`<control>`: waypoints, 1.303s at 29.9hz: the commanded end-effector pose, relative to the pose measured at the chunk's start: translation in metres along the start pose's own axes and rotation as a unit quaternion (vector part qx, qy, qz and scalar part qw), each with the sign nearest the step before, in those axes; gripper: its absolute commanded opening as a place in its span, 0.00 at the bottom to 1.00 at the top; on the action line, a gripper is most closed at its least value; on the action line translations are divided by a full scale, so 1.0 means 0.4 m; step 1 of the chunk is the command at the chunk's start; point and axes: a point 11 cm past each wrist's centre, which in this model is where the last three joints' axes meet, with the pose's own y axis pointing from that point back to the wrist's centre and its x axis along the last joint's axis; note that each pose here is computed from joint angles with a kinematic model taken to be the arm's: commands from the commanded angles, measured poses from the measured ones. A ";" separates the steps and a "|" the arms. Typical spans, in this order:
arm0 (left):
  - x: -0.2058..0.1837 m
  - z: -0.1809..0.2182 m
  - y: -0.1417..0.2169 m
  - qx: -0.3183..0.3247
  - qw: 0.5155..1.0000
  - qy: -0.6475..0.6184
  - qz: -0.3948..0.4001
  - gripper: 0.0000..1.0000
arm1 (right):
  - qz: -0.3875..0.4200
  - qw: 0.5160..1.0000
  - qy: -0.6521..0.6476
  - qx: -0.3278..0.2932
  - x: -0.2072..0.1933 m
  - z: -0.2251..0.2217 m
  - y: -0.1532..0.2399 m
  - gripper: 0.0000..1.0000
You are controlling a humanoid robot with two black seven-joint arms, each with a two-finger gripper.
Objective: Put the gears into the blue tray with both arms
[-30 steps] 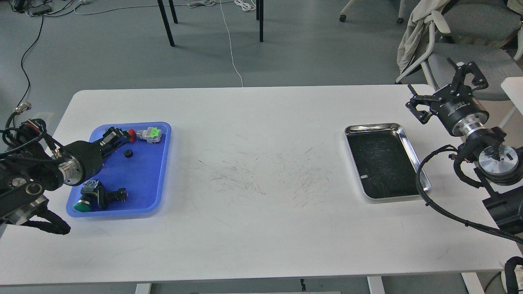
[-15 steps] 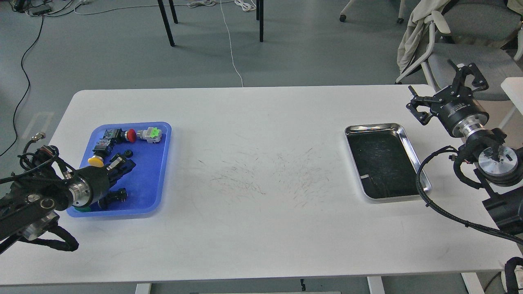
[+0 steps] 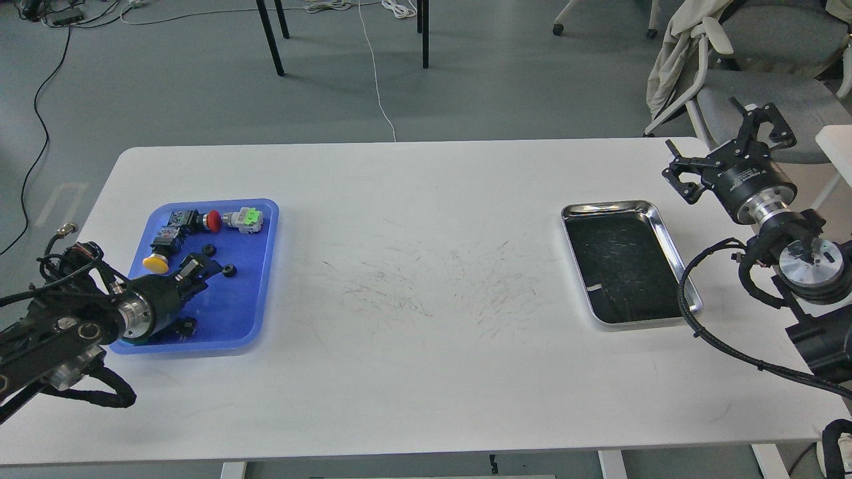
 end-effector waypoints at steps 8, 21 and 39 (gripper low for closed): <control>0.059 0.073 0.009 -0.035 0.999 0.003 0.024 0.97 | -0.001 1.000 -0.001 -0.003 -0.003 0.009 -0.002 1.00; 0.215 0.349 0.061 -0.209 0.961 0.155 0.089 0.97 | -0.029 1.000 0.003 0.010 -0.074 -0.034 -0.041 1.00; 0.193 0.444 -0.078 -0.354 0.798 0.482 0.076 0.97 | -0.058 0.998 -0.012 0.002 -0.145 0.011 -0.066 1.00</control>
